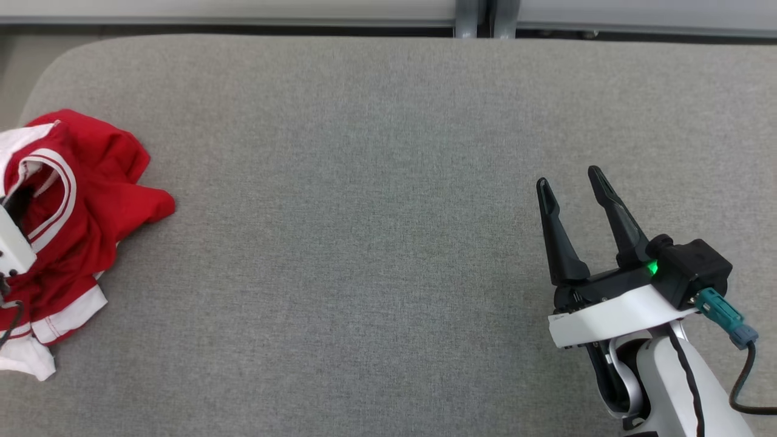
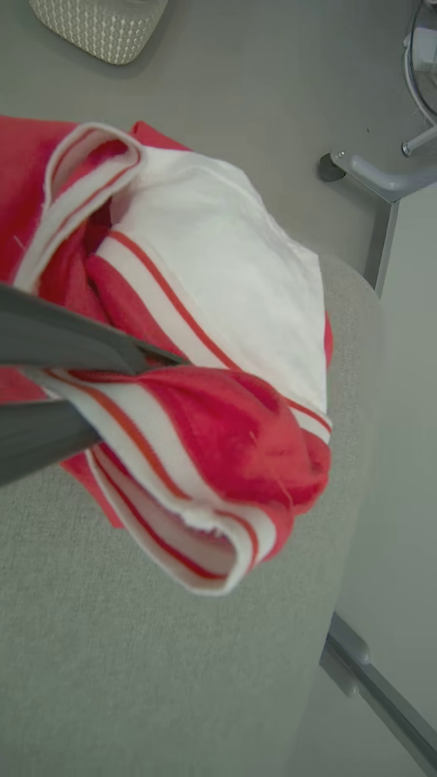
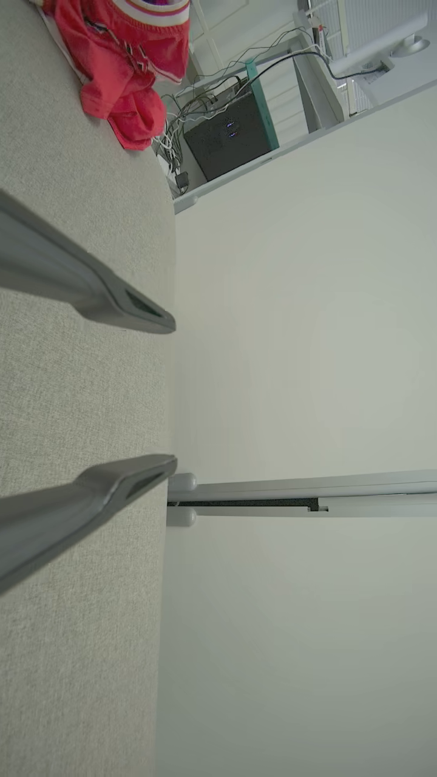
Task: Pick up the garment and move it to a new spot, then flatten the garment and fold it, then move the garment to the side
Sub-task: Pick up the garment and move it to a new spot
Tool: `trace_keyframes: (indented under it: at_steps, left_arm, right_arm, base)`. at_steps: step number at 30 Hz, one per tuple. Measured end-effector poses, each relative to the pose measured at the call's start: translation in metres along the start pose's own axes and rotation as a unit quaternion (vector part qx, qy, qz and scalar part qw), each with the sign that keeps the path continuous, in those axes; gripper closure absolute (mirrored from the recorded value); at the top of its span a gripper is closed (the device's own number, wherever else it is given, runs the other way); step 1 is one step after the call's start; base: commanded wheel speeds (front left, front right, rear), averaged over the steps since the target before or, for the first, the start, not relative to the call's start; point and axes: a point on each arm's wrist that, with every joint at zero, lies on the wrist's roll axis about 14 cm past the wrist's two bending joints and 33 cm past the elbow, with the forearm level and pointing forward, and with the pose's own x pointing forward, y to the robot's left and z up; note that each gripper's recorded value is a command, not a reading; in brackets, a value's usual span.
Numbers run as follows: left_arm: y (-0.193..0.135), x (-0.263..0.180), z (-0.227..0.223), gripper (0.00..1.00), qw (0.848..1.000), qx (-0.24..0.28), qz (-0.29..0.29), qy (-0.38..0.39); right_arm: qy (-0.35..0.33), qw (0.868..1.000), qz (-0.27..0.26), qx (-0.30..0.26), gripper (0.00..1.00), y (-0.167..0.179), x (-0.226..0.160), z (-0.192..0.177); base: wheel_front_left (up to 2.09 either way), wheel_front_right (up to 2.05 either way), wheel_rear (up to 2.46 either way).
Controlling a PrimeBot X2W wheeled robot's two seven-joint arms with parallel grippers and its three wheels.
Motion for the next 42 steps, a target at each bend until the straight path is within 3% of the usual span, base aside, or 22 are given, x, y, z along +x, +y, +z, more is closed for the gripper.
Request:
trace_keyframes:
  at_steps: [4, 11, 18, 23, 30, 31, 33, 35, 42]
  left_arm:
    - [-0.008, -0.019, 0.031, 1.0, 0.998, 0.029, -0.017, -0.053]
    - [-0.056, -0.062, 0.096, 1.0, 0.983, 0.066, -0.083, -0.147]
    - [-0.144, -0.117, 0.142, 1.0, 0.949, 0.099, -0.2, -0.221]
    - [-0.23, -0.161, 0.152, 1.0, 0.909, 0.121, -0.308, -0.253]
    - [-0.353, -0.237, 0.146, 1.0, 0.821, 0.095, -0.479, -0.294]
    - [-0.361, -0.239, 0.144, 1.0, 0.816, 0.093, -0.488, -0.294]
    - [-0.37, -0.232, 0.132, 1.0, 0.818, 0.099, -0.491, -0.283]
    - [-0.369, -0.214, 0.119, 1.0, 0.83, 0.084, -0.483, -0.267]
    - [-0.324, -0.121, 0.041, 1.0, 0.897, 0.005, -0.405, -0.175]
  right_arm:
    - [-0.015, 1.0, 0.003, -0.002, 0.0, 0.007, -0.005, 0.014]
    - [-0.046, 0.999, -0.006, -0.009, 0.0, 0.01, -0.018, 0.041]
    - [-0.07, 0.997, -0.034, -0.015, 0.0, 0.003, -0.045, 0.065]
    - [-0.091, 0.994, -0.064, -0.023, 0.0, -0.009, -0.07, 0.081]
    - [-0.133, 0.98, -0.138, -0.05, 0.0, -0.048, -0.11, 0.114]
    - [-0.135, 0.979, -0.146, -0.052, 0.0, -0.052, -0.114, 0.116]
    - [-0.134, 0.976, -0.163, -0.057, 0.0, -0.062, -0.123, 0.117]
    - [-0.135, 0.973, -0.175, -0.059, 0.0, -0.068, -0.129, 0.119]
    - [-0.12, 0.973, -0.19, -0.057, 0.0, -0.076, -0.134, 0.11]
  base:
    - [0.0, 0.0, 0.0]
    - [0.0, 0.0, 0.0]
    - [0.0, 0.0, 0.0]
    - [0.0, 0.0, 0.0]
    - [0.0, 0.0, 0.0]
    - [0.0, 0.0, 0.0]
    - [0.0, 0.0, 0.0]
    - [0.0, 0.0, 0.0]
    - [0.0, 0.0, 0.0]
